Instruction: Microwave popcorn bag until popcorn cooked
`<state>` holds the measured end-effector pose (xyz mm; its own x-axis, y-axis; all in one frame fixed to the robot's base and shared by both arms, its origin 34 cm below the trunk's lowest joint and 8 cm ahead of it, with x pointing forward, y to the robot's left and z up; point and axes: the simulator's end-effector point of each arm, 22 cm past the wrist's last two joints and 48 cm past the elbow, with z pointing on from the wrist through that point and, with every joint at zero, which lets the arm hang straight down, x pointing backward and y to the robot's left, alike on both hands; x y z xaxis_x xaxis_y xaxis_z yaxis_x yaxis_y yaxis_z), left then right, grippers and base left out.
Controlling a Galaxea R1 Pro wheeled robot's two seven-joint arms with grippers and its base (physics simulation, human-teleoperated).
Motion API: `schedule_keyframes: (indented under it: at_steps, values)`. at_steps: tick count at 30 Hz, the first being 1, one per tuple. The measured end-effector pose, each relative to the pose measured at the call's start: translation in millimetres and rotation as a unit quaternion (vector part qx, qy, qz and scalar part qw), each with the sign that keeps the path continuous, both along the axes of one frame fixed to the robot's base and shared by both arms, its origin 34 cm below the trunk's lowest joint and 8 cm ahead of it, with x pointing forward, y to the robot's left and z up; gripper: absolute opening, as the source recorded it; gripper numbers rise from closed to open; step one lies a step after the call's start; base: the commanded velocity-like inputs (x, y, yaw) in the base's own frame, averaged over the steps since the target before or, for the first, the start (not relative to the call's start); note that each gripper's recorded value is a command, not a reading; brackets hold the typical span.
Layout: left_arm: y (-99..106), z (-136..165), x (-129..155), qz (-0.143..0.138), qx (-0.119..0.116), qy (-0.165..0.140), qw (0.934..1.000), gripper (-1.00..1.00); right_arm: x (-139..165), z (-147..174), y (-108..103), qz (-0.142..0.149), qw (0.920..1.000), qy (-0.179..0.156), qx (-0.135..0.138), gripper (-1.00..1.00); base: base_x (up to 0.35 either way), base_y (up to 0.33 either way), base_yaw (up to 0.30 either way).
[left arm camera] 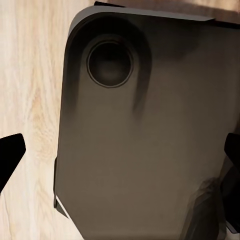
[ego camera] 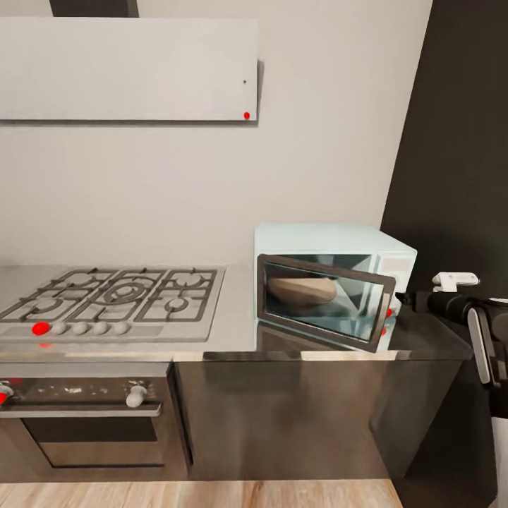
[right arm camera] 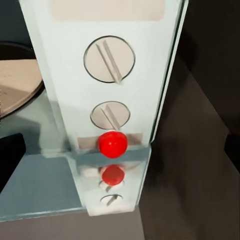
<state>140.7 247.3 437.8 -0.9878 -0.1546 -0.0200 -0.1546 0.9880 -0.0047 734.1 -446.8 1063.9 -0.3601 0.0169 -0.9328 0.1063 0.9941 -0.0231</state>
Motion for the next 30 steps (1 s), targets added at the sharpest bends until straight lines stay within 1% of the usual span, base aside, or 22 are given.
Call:
schedule_keyframes:
  at_steps: [6,11,13,15,16,17,18,19,24,25,27,30]
  values:
    - [-0.5,0.0,0.0,0.000,0.000,0.000,1.0000,1.00,1.2,-2.2,6.0,0.006,1.0000,0.001,0.006,1.00,0.109,0.000,0.000]
    - [-0.5,0.0,0.0,0.000,0.000,0.000,1.0000,1.00,2.0,-1.8,10.5,0.013,0.9998,-0.001,0.012,1.00,0.021,0.000,0.000]
    - [-1.0,0.0,0.0,0.000,0.000,0.000,1.0000,1.00,3.1,0.0,15.8,0.024,0.9996,-0.005,0.015,1.00,0.001,0.000,0.000]
    - [-1.1,0.0,0.0,0.000,-0.001,0.000,1.0000,1.00,3.8,1.0,24.1,0.043,0.9988,-0.008,0.019,1.00,0.000,0.000,0.000]
    - [-1.1,0.0,0.0,0.000,-0.001,0.000,1.0000,1.00,3.8,1.2,25.2,0.048,0.9987,-0.008,0.016,1.00,0.000,0.000,0.000]
    - [-1.1,0.0,0.0,0.001,-0.001,0.000,1.0000,1.00,0.2,2.7,34.1,0.085,0.9956,-0.012,0.037,1.00,0.000,0.000,0.000]
    - [-1.1,0.0,0.0,0.001,-0.001,0.000,1.0000,1.00,-1.4,4.2,54.9,0.126,0.9903,-0.013,0.056,1.00,0.000,0.000,0.000]
    - [-1.1,0.0,0.0,0.001,0.000,0.000,1.0000,1.00,-1.0,2.0,74.1,0.153,0.9862,-0.007,0.062,1.00,0.000,0.000,0.000]
    - [-1.1,0.0,0.0,0.000,-0.001,0.000,1.0000,1.00,-2.2,2.0,80.8,0.167,0.9838,-0.007,0.066,1.00,0.000,0.000,0.000]
    - [-1.1,0.0,0.0,0.000,-0.001,0.000,1.0000,1.00,-3.3,2.4,85.5,0.177,0.9818,-0.007,0.068,1.00,0.000,0.000,0.000]
    - [-1.1,0.0,-0.2,0.000,-0.001,0.001,1.0000,1.00,-4.8,3.1,90.8,0.189,0.9794,-0.007,0.072,1.00,0.000,0.000,0.000]
    - [-2.1,0.0,-0.1,0.000,-0.001,0.000,1.0000,1.00,-5.5,3.3,93.1,0.194,0.9782,-0.007,0.074,1.00,-0.014,0.005,0.000]
